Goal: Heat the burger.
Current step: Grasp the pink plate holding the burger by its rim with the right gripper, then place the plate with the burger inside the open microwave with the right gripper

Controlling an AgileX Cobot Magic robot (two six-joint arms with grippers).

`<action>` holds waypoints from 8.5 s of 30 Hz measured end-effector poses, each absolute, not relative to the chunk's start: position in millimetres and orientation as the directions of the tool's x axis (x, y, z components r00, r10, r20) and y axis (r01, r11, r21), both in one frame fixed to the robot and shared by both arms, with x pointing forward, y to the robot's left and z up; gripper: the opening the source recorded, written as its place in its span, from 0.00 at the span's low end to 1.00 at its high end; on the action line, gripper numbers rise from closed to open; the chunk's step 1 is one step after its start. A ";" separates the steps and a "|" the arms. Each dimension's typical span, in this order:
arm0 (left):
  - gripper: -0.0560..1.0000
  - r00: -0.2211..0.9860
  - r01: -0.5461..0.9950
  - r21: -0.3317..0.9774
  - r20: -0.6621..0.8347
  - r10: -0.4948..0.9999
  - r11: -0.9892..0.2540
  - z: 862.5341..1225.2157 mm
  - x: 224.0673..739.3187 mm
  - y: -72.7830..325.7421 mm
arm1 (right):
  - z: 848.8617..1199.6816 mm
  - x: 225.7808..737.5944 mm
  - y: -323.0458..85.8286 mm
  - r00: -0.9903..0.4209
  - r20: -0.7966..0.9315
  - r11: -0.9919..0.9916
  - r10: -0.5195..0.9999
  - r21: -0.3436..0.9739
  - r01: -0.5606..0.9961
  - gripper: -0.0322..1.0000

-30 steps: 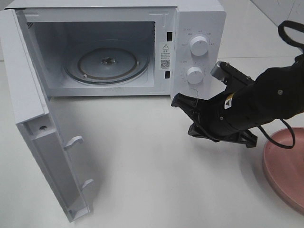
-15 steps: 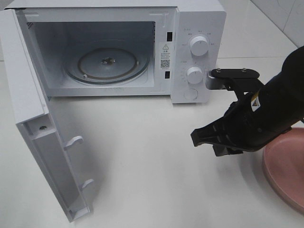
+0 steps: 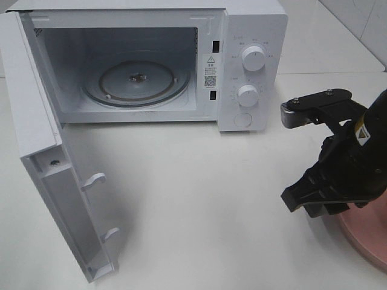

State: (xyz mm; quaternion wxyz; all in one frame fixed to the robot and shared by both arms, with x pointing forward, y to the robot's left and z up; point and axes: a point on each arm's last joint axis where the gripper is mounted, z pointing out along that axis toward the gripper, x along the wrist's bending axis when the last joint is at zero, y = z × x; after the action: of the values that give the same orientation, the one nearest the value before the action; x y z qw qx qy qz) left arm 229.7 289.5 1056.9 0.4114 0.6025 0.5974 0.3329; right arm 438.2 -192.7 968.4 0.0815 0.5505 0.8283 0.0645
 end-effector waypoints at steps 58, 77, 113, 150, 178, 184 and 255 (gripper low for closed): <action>0.97 0.064 0.446 0.894 -0.090 0.994 0.052 1056.9 229.7 289.5 | 896.2 485.3 -243.9 -0.152 -0.076 0.156 0.986 0.058 0.986 0.84; 0.97 0.064 0.446 0.894 -0.090 0.994 0.052 1056.9 229.7 289.5 | 878.4 492.1 -244.2 -0.137 -0.094 0.142 0.986 0.049 0.989 0.77; 0.97 0.064 0.446 0.894 -0.090 0.994 0.052 1056.9 229.7 289.5 | 879.5 493.5 -246.7 -0.111 -0.127 0.118 0.986 0.050 0.992 0.14; 0.97 0.064 0.446 0.894 -0.090 0.994 0.052 1056.9 229.7 289.5 | 885.6 472.6 -214.0 -0.279 -0.339 0.292 0.898 -0.014 0.956 0.03; 0.97 0.064 0.446 0.894 -0.090 0.994 0.052 1056.9 229.7 289.5 | 911.1 453.2 -188.4 -0.390 -0.419 0.433 0.820 0.009 0.901 0.05; 0.97 0.064 0.446 0.894 -0.090 0.994 0.052 1056.9 229.7 289.5 | 918.0 451.6 -191.0 -0.377 -0.431 0.424 0.820 0.013 0.906 0.05; 0.97 0.064 0.446 0.894 -0.090 0.994 0.052 1056.9 229.7 289.5 | 967.7 355.3 -177.9 -0.636 -0.549 0.765 0.542 0.008 0.645 0.05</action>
State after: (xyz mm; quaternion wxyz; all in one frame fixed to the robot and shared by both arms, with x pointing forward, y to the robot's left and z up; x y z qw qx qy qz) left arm 229.7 289.5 1056.9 0.4114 0.6025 0.5974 0.3329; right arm 355.3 -177.9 967.7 0.2702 0.3298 0.8996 -0.0947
